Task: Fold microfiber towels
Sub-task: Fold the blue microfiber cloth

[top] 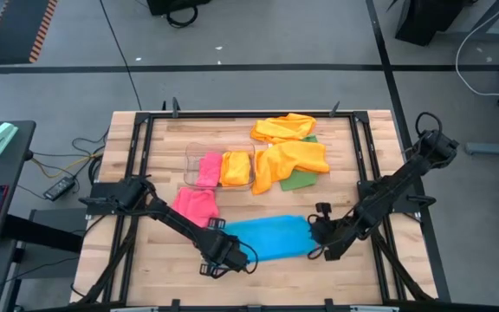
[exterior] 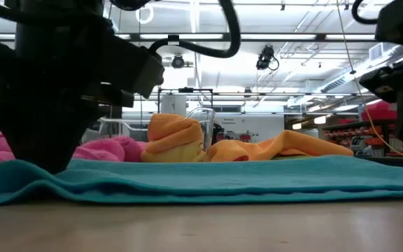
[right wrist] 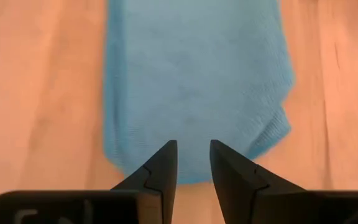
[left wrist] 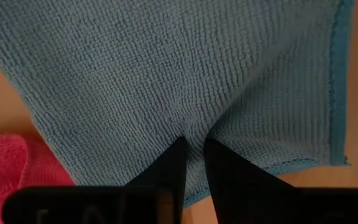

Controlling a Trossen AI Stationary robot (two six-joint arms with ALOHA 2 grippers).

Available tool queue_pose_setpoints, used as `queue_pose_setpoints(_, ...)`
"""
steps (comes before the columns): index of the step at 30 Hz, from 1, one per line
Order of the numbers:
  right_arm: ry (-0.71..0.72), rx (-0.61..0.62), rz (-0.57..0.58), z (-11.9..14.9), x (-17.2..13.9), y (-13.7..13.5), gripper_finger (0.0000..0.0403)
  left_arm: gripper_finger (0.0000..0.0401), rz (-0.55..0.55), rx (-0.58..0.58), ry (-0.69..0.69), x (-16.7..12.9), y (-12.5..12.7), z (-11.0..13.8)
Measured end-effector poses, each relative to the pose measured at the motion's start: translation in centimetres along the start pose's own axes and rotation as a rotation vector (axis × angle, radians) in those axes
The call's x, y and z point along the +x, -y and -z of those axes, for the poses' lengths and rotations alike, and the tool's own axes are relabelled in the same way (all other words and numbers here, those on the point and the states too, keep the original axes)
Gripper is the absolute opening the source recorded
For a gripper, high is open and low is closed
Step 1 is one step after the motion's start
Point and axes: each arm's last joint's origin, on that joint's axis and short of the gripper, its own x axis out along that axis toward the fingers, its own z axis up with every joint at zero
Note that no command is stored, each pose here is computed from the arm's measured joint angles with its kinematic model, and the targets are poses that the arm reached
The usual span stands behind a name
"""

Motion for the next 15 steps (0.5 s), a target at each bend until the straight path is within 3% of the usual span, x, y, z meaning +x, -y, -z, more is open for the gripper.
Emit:
queue_pose_setpoints(9, 0.157, -0.020, 0.015, -1.5, 0.1, -0.1, 0.0104, 0.0053, -0.013, 0.008, -0.008, -0.1, -0.1, 0.0)
queue_pose_setpoints(15, 0.231, -0.033, -0.029, -2.3, 0.1, -0.5, 0.0104, 0.0065, -0.039, 0.064, 0.035, -2.9, 0.6, -0.9)
